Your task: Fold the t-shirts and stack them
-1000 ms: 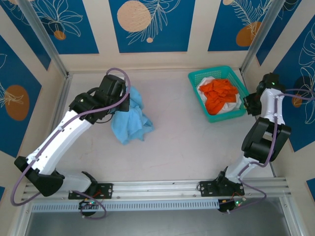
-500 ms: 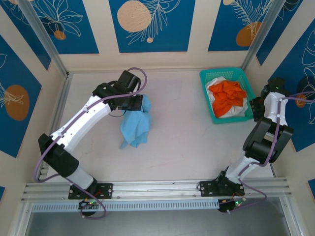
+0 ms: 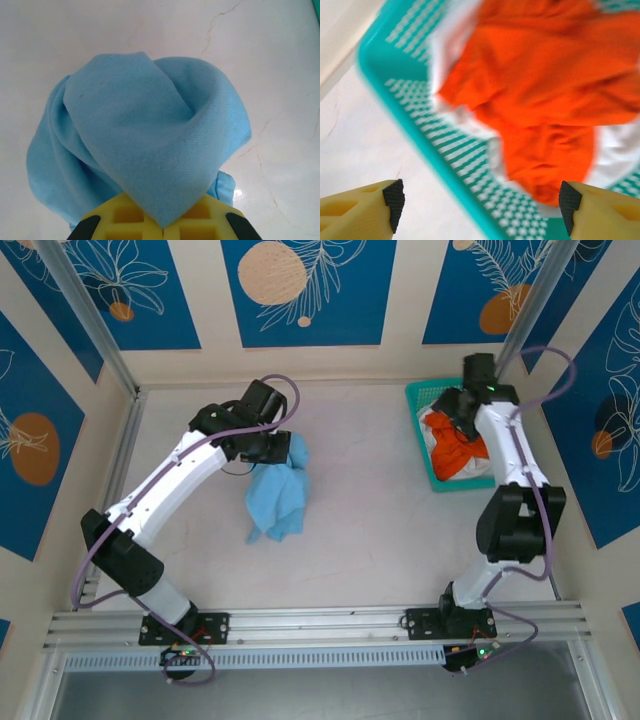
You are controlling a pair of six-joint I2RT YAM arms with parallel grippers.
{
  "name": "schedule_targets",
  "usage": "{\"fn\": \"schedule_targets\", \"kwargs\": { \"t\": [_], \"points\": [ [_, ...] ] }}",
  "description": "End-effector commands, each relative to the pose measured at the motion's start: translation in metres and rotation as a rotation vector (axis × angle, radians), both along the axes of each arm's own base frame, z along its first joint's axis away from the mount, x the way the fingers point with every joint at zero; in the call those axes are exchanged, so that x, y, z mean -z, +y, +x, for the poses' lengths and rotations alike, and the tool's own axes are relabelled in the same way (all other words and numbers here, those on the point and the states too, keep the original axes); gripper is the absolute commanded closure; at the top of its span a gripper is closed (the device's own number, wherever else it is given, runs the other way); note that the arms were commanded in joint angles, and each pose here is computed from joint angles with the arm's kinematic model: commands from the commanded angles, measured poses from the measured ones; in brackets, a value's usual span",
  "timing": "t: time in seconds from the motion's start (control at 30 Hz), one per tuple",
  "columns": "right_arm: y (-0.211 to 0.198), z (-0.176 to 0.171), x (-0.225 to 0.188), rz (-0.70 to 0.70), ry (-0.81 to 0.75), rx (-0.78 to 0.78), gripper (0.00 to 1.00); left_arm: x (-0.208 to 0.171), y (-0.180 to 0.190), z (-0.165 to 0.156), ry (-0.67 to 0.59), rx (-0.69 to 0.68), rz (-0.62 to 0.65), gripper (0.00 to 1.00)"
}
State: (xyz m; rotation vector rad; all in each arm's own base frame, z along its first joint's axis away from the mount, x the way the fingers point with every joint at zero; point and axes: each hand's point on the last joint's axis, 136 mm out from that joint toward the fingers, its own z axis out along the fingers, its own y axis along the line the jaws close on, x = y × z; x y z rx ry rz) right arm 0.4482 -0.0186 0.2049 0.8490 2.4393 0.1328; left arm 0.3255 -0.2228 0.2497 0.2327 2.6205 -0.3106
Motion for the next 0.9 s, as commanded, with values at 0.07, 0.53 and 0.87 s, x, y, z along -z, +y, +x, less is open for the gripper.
{"fn": "schedule_targets", "kwargs": {
  "t": [0.07,0.53,0.87],
  "points": [
    [0.031,-0.021,0.060,-0.145,0.296,-0.171,0.19,-0.017,0.009,-0.004,-0.021,-0.025,-0.012,1.00],
    [0.006,-0.011,0.111,-0.244,0.413,-0.288,0.67,-0.010,0.012,-0.016,0.008,-0.015,-0.028,0.99],
    [-0.015,0.051,0.094,-0.306,0.232,-0.404,0.86,-0.014,0.024,-0.020,-0.009,-0.025,0.018,0.99]
  ]
}}
